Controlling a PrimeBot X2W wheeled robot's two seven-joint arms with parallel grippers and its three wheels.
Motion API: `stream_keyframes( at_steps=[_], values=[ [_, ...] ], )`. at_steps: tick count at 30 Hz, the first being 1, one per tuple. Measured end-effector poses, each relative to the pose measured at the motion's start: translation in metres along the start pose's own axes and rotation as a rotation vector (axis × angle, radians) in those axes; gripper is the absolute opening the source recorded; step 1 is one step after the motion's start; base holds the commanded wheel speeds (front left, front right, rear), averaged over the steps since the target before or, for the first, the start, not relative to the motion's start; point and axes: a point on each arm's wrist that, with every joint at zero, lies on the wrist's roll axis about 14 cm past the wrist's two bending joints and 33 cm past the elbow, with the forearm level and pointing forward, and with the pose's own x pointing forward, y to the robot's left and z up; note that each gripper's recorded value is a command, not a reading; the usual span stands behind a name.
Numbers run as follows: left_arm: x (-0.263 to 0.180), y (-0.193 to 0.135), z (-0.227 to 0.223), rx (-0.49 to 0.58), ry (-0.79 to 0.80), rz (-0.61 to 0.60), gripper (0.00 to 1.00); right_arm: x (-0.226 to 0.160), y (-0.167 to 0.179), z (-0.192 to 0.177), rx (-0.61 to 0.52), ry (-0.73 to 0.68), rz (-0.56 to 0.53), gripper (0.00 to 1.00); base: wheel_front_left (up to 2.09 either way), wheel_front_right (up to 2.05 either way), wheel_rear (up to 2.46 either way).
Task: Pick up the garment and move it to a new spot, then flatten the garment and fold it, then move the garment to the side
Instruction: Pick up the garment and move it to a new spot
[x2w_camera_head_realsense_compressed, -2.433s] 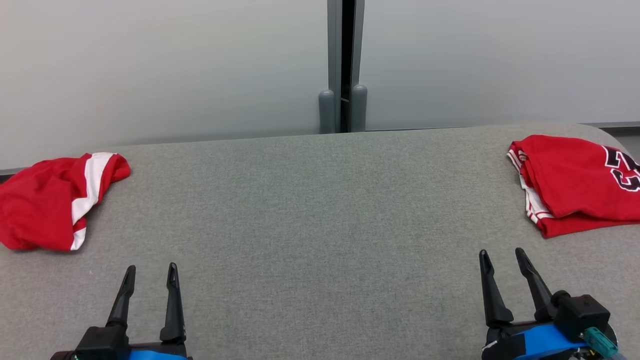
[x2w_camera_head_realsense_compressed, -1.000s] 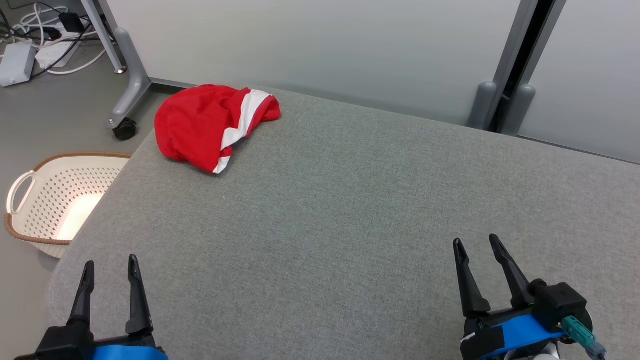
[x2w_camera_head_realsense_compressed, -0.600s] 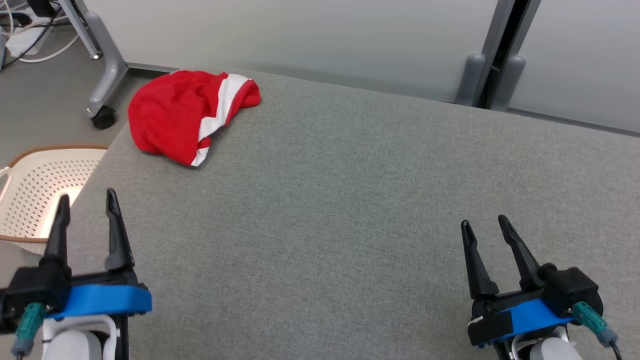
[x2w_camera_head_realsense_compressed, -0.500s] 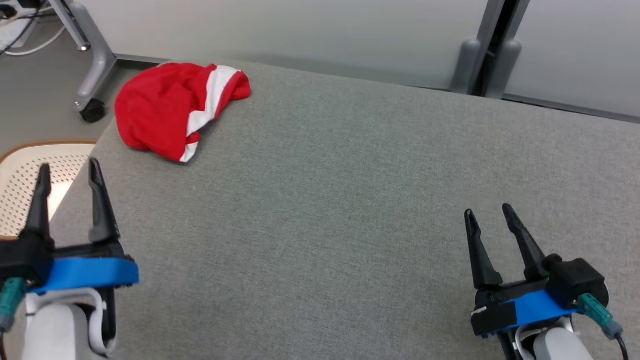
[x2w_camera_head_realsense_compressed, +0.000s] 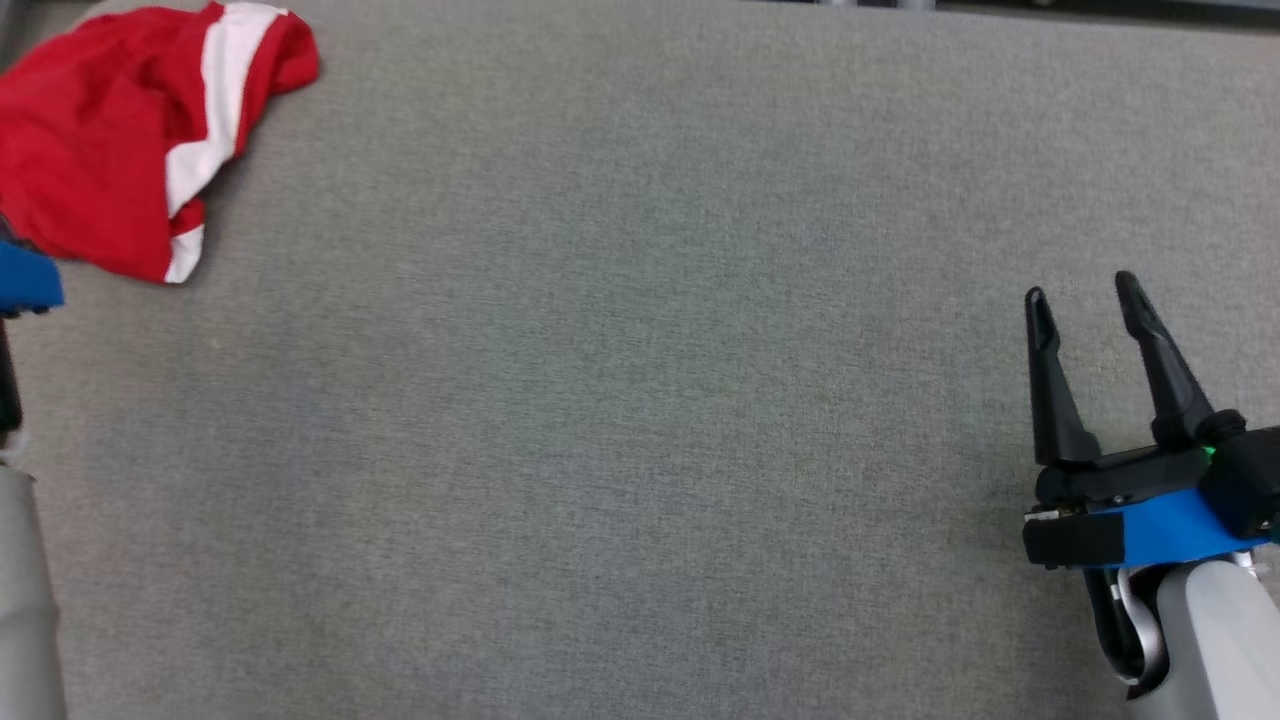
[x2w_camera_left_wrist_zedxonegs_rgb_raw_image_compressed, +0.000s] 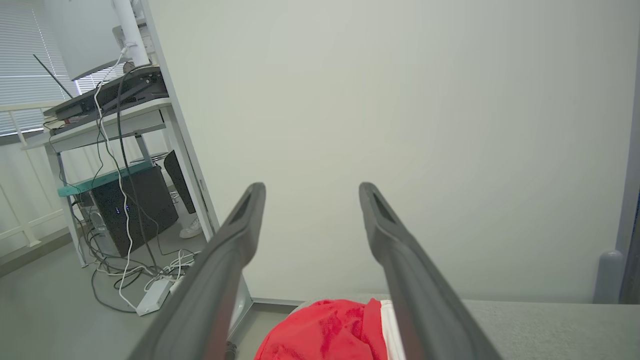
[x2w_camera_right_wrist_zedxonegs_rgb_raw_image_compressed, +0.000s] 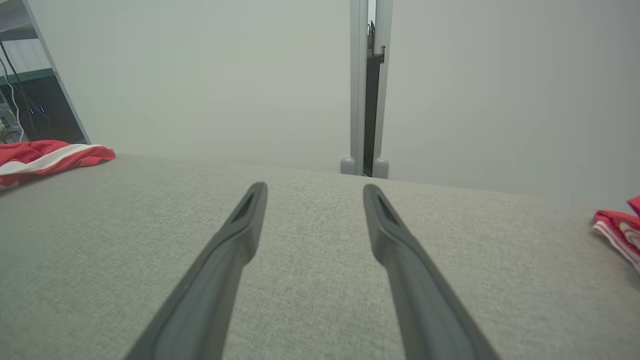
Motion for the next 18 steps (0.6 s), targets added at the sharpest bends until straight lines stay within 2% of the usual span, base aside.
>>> stream_keyframes(
  at_steps=[9,13,18],
  values=[
    [0.042,-0.015,-0.085,0.036,0.2,-0.015,1.0,-0.009,-0.046,-0.025,-0.048,0.05,-0.099,1.0,0.0,0.0,0.0],
    [0.038,-0.023,-0.13,0.045,0.333,-0.034,1.0,-0.014,-0.056,-0.035,-0.056,0.077,-0.123,1.0,0.0,0.0,0.0],
    [0.012,-0.035,-0.185,0.031,0.548,-0.064,1.0,-0.017,-0.063,-0.043,-0.064,0.095,-0.138,1.0,0.0,0.0,0.0]
  ],
)
